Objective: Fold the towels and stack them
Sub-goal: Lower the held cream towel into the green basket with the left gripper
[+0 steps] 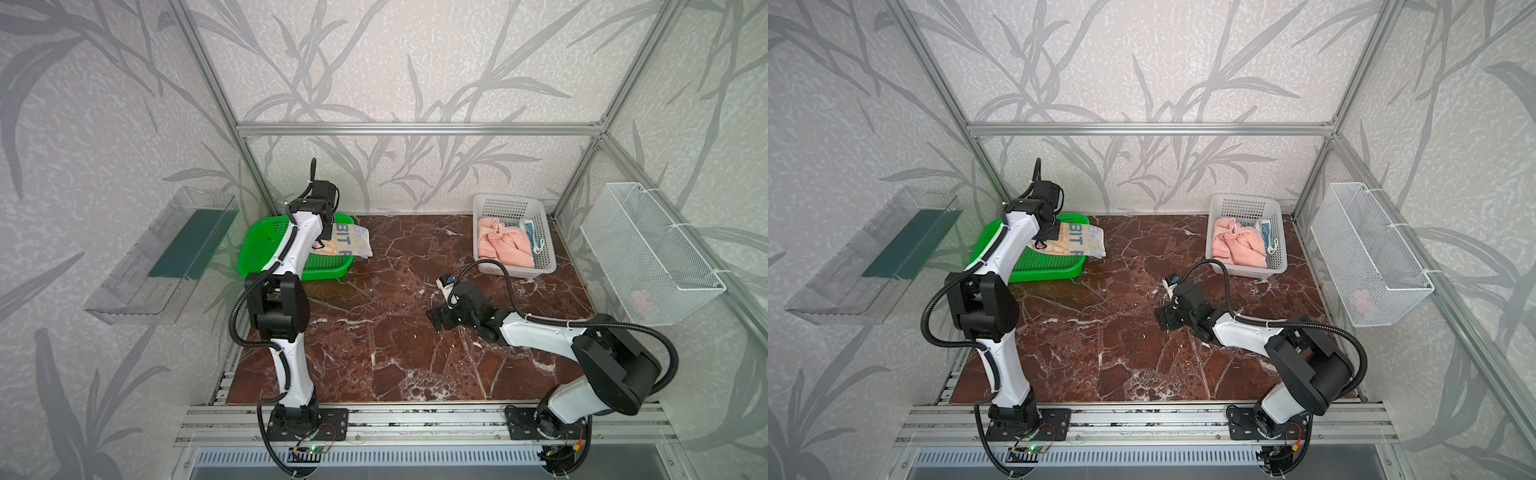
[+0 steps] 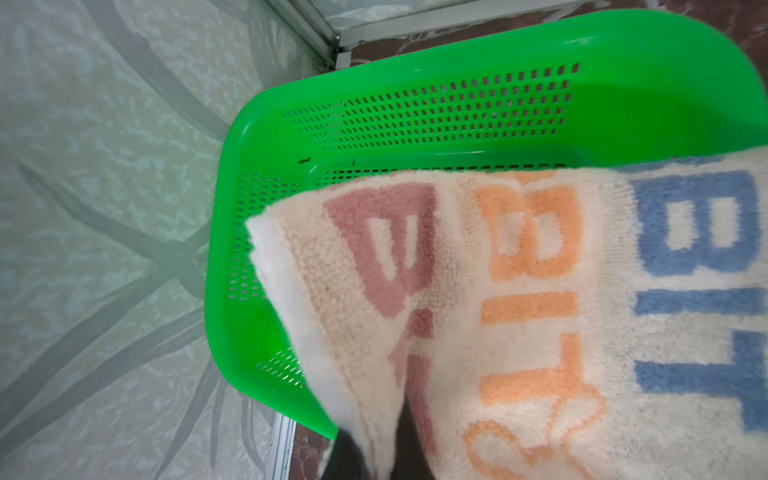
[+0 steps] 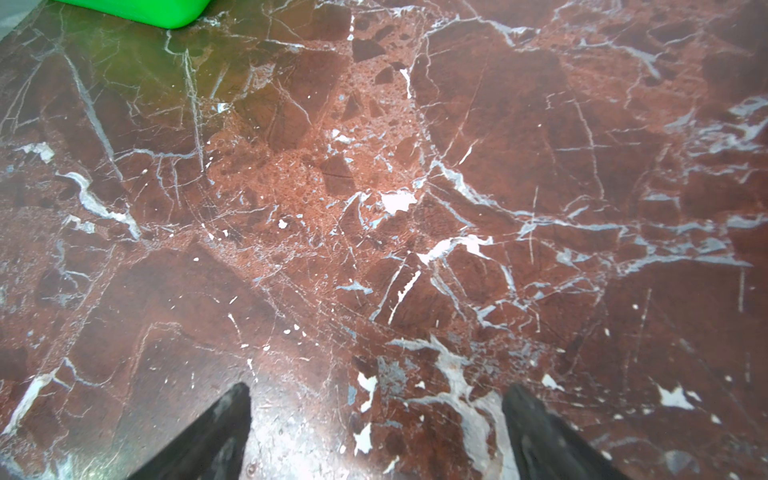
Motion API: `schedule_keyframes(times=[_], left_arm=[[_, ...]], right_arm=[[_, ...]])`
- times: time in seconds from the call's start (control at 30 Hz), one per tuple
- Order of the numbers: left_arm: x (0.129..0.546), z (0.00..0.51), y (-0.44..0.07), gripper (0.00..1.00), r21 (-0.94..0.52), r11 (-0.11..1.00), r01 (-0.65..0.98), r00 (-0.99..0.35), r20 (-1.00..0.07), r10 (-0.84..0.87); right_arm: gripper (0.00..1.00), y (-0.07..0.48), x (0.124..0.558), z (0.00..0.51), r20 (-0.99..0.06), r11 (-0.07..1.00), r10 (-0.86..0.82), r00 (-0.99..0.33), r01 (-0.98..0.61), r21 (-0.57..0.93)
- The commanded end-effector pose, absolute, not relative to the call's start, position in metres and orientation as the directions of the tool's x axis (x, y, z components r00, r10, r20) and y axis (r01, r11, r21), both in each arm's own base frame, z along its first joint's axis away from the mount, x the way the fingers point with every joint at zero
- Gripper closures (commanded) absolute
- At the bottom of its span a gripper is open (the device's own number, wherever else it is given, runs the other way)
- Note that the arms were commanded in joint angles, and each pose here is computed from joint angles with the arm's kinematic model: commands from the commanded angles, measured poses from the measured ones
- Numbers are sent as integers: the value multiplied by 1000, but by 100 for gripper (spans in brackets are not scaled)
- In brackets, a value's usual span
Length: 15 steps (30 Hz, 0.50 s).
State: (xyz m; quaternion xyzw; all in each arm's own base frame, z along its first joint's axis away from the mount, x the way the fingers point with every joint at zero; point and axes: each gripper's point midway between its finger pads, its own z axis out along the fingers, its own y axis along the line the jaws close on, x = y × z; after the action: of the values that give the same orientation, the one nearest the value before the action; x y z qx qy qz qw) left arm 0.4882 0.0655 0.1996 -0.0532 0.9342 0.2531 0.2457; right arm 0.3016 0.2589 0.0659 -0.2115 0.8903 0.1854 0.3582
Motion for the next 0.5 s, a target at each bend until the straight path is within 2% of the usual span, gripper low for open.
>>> schedule_keyframes(times=[0.0, 0.47], left_arm=[[491, 197, 89, 100, 530, 800, -282, -871, -491, 18], [499, 139, 114, 100, 615, 744, -262, -917, -399, 7]], right_arm=[[6, 264, 300, 65, -719, 832, -257, -646, -526, 176], [6, 275, 296, 62, -710, 821, -291, -642, -548, 159]])
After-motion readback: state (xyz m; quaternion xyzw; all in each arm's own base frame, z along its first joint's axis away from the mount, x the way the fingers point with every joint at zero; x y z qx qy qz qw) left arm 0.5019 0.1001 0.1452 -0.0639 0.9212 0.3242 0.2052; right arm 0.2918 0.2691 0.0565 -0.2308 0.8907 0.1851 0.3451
